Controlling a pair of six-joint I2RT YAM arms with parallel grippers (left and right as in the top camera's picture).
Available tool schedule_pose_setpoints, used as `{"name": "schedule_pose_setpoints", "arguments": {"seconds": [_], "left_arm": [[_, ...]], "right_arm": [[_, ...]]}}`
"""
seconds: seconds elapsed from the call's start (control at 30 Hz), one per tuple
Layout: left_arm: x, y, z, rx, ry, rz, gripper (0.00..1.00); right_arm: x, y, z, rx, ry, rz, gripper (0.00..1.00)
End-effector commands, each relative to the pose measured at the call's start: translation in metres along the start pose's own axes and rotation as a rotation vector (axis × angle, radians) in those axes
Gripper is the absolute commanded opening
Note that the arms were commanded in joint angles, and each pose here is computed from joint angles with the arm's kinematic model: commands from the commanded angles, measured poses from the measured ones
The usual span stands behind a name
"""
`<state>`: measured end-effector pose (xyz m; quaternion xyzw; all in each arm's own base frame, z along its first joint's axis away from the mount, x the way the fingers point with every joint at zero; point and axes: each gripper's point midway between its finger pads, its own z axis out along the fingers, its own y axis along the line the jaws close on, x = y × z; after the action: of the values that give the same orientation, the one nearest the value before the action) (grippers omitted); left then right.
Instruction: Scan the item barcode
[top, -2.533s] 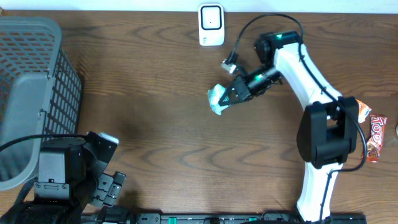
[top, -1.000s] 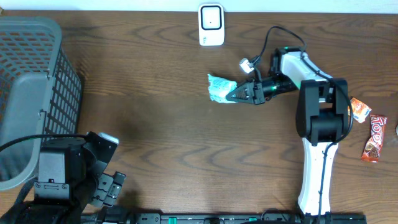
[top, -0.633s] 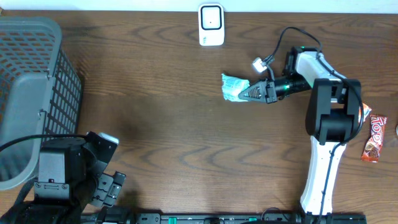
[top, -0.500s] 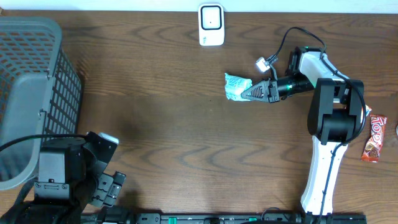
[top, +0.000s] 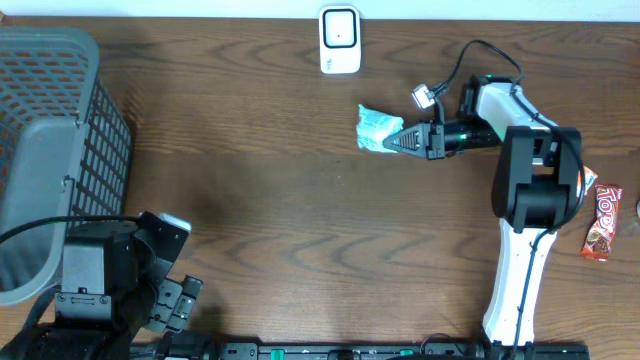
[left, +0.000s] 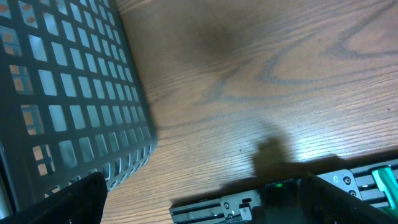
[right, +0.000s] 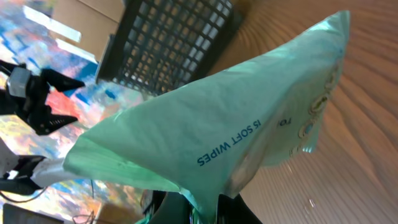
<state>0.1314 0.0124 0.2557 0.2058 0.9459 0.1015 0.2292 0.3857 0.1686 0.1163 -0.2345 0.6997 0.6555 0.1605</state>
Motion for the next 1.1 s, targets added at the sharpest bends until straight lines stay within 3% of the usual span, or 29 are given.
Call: {"name": "schedule_pose_setpoints", "arguments": {"seconds": [0.0,0.6,1.07], "left_arm": [[0.0,0.001,-0.002,-0.008,-0.007,0.002,0.98],[0.0,0.001,-0.002,-0.008,-0.007,0.002,0.98],[0.0,0.001,-0.002,-0.008,-0.007,0.002,0.98]], "right_arm": [[-0.013,0.01,0.024,-0.058,-0.063,-0.034,0.01],[0.022,0.046,0.118,-0.202,0.13,-0.178,0.01],[-0.001,0.068,0.142,-0.259,0.146,-0.442,0.01]]}}
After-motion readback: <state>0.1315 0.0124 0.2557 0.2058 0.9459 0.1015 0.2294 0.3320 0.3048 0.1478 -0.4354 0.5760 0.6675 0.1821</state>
